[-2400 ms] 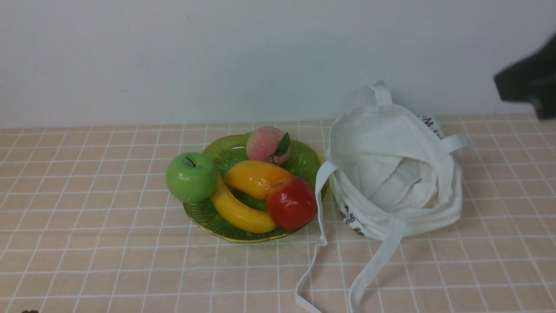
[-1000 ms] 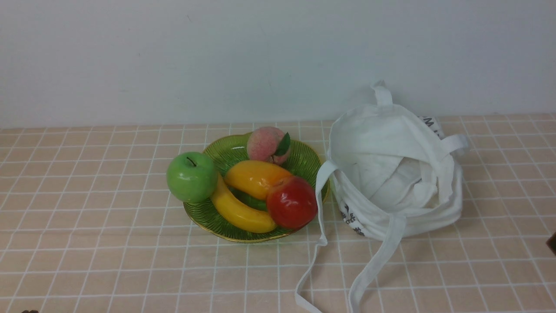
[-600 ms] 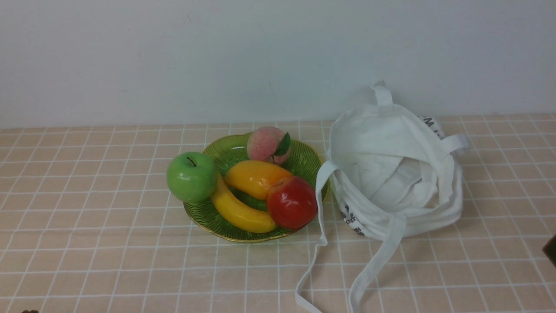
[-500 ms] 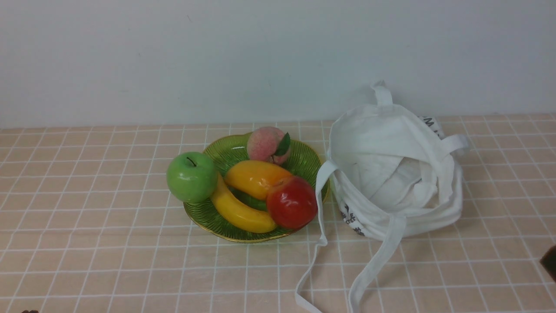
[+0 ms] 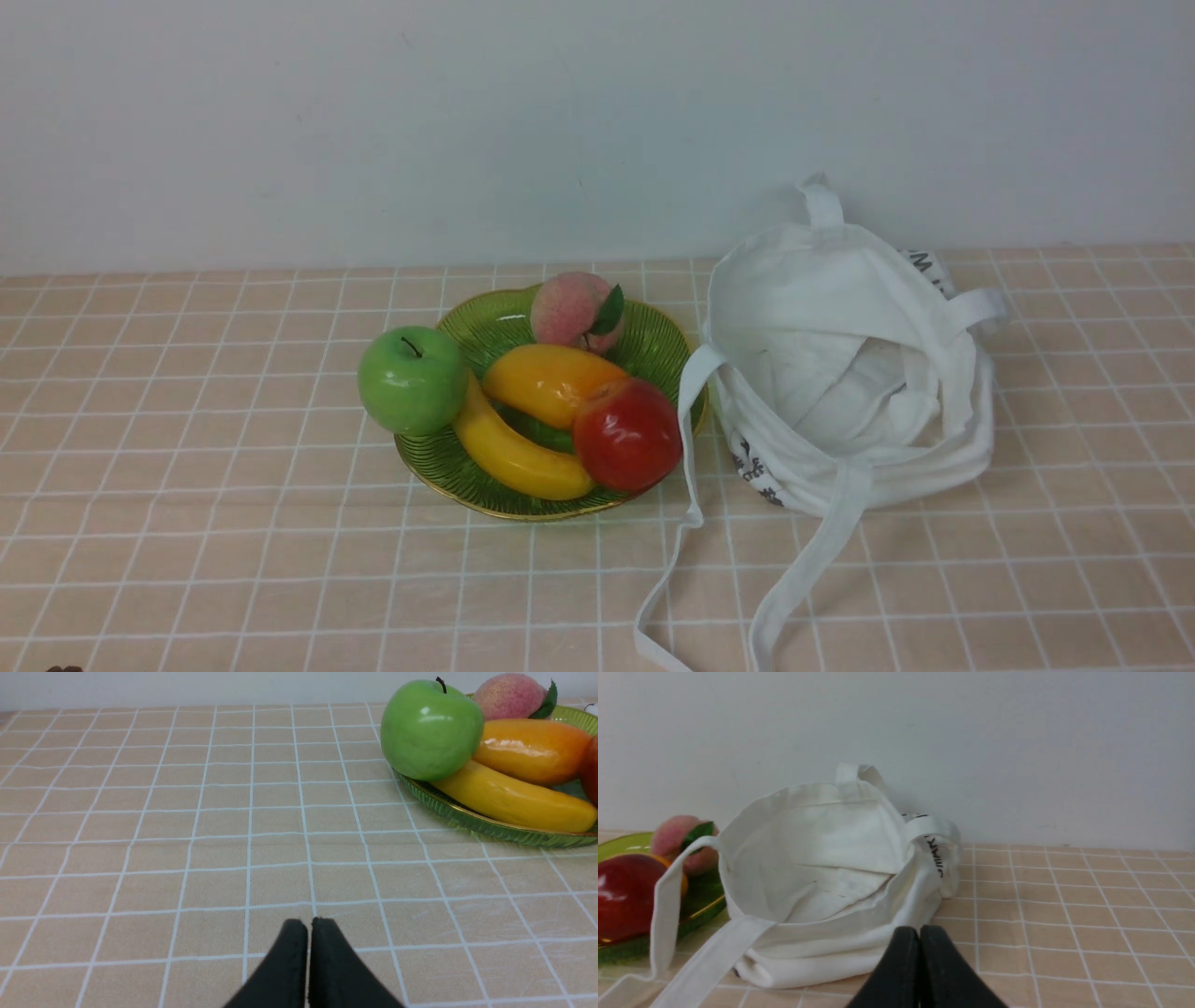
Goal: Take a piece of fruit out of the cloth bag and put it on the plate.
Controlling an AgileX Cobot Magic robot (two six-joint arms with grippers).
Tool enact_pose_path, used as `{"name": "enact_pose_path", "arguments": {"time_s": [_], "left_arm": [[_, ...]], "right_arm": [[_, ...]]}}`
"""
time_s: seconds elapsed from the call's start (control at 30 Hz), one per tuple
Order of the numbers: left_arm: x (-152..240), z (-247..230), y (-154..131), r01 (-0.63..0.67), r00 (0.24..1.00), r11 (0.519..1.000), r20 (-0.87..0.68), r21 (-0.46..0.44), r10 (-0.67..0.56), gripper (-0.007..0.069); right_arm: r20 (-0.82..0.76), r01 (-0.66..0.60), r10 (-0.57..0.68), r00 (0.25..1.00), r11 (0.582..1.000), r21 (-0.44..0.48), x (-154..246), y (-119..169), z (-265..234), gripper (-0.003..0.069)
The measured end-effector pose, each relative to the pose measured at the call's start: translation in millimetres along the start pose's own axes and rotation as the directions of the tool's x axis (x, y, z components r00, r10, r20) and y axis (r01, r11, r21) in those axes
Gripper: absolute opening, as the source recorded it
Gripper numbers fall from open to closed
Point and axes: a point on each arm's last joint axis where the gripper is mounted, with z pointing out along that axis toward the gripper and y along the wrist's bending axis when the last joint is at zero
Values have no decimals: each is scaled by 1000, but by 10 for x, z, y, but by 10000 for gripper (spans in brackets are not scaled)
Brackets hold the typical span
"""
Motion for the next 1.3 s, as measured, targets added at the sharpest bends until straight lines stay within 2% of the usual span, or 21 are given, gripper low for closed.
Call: {"name": "enact_pose_path", "arguments": {"time_s": [0.23,0.37,0.73,1.3], "left_arm": [[0,0,0,0,1000,1000,0,0,0,-8],[0,0,0,0,1000,1000,0,0,0,-8],[0,0,0,0,1000,1000,0,0,0,-8],[0,0,0,0,1000,1000,0,0,0,-8]], "right_arm": [[-132,-3,11,991,999,54,129,-31,-33,-15],[-140,-6,15,990,998,67,134,-38,-35,-15],[-139,-8,8,990,1000,0,130,0,-33,-15],[-138,-8,6,990,1000,-9,130,4,-33,-15]]}}
